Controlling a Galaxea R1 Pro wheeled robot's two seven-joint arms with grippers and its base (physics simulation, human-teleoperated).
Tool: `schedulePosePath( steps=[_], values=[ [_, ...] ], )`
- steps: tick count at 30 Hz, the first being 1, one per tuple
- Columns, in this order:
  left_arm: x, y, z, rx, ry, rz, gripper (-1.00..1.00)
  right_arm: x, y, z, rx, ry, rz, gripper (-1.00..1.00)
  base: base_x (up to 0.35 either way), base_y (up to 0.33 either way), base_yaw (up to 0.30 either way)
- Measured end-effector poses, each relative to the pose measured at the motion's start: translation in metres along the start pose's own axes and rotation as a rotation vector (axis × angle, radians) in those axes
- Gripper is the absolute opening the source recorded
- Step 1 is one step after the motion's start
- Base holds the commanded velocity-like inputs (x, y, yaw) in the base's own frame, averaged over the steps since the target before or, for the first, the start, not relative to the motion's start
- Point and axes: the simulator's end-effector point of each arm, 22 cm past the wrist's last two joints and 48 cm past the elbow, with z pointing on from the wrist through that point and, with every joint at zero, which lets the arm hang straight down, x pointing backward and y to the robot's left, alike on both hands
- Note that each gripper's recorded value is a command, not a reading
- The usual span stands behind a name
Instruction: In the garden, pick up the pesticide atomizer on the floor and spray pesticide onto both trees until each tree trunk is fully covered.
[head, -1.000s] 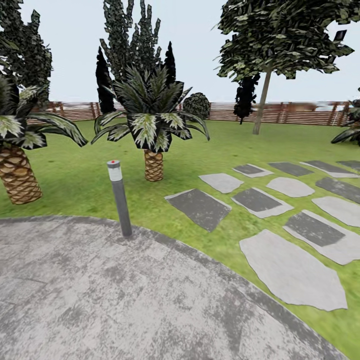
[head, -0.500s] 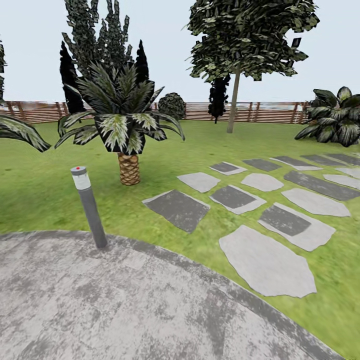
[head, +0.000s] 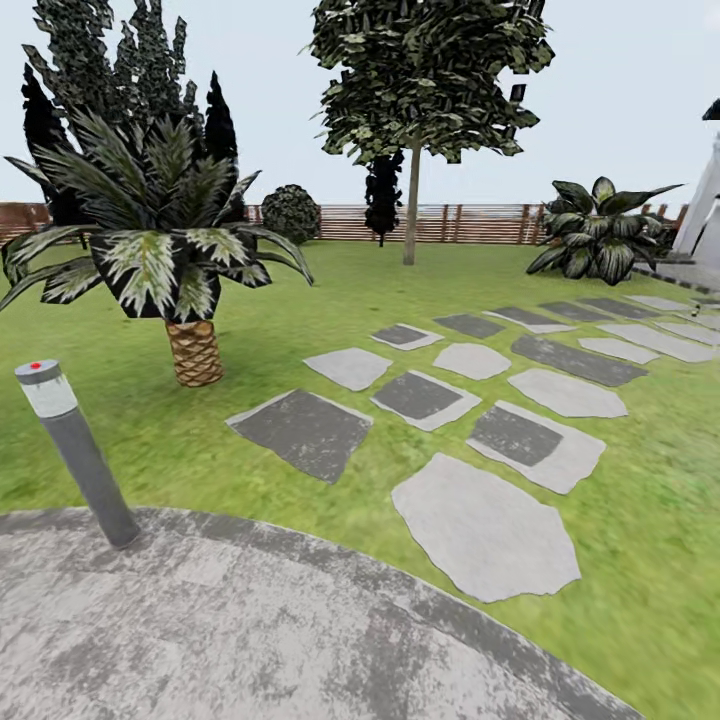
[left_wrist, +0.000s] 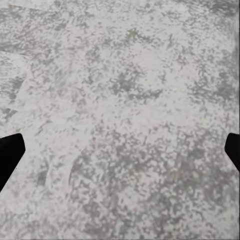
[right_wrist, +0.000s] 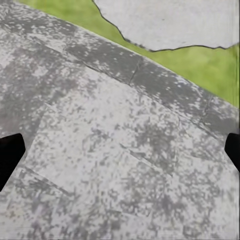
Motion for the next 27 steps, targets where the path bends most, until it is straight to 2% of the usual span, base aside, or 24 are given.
schedulePosePath(
  steps=[27],
  values=[
    [0.0003, 0.0007, 0.0000, -0.001, 0.001, 0.000, 1.00, 0.0000, 0.0000, 0.0000, 0.000, 0.000, 0.000, 1.00, 0.235, -0.216, -0.300]
  ],
)
